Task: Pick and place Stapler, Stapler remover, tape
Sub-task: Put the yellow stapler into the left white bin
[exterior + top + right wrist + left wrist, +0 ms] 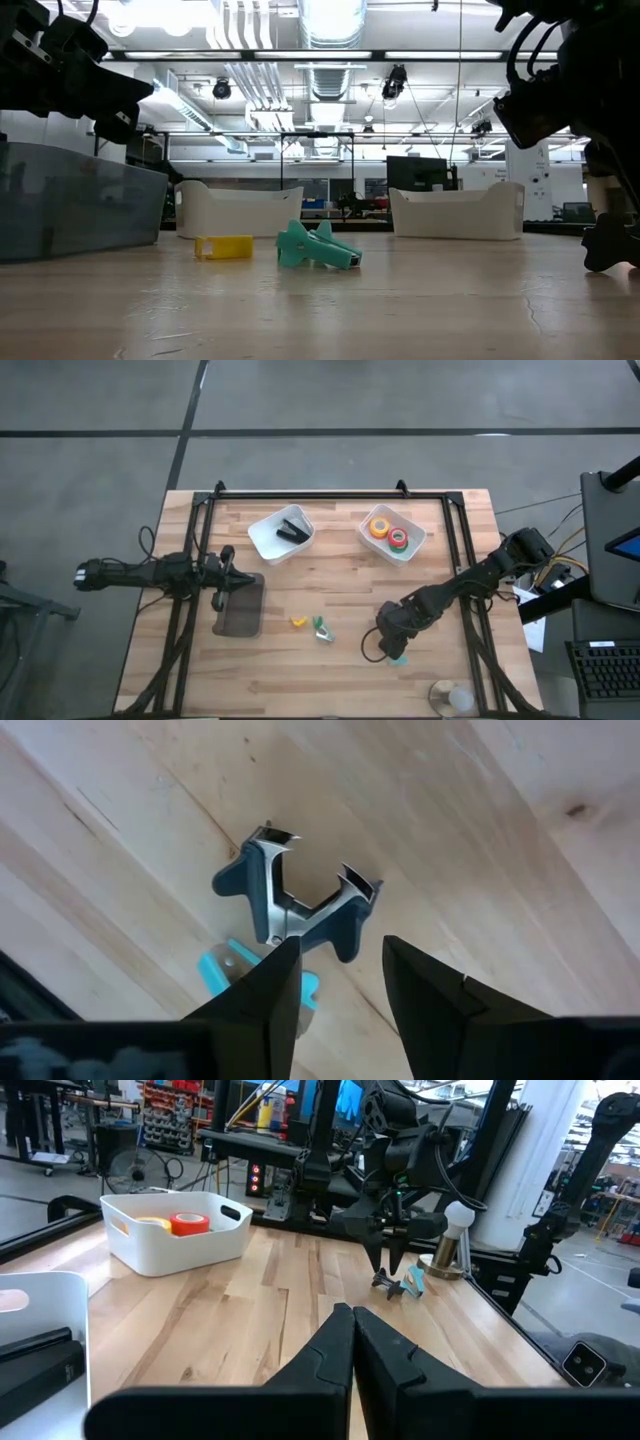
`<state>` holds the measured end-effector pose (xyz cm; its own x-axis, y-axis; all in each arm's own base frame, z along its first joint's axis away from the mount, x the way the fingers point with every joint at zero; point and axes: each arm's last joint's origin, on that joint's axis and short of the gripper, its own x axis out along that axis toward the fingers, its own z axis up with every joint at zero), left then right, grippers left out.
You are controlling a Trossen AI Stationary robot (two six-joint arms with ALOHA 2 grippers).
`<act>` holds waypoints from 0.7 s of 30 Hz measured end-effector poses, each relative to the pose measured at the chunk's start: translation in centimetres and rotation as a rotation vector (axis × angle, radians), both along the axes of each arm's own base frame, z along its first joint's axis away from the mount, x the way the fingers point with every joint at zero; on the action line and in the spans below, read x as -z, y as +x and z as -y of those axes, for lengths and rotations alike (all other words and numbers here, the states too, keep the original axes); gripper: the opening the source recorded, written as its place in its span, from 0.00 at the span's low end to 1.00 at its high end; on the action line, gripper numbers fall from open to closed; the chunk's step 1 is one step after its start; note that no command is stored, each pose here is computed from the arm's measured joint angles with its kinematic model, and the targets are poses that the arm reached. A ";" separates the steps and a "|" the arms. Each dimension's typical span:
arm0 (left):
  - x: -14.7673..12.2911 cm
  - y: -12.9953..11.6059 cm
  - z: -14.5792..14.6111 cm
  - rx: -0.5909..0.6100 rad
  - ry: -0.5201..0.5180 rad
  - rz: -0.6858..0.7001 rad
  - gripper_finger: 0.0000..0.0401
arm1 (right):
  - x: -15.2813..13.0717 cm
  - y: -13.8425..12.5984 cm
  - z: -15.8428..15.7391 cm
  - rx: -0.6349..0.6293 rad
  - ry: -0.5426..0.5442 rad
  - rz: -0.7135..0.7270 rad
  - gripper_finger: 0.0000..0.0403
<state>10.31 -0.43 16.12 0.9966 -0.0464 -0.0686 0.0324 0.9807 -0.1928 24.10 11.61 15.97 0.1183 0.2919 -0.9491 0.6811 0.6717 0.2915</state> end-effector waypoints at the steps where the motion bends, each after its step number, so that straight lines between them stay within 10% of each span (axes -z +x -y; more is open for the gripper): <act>1: 0.0 0.0 0.0 0.000 0.000 0.000 0.03 | 0.0 0.0 0.0 0.001 0.001 0.001 0.34; 21: 0.0 0.0 0.0 0.000 0.000 0.000 0.03 | 0.0 0.1 0.0 -0.028 -0.006 0.017 0.27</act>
<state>10.31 -0.43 16.12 0.9966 -0.0464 -0.0684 0.0325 0.9807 -0.1928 24.17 11.63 16.01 0.1258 0.2893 -0.9489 0.6568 0.6926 0.2982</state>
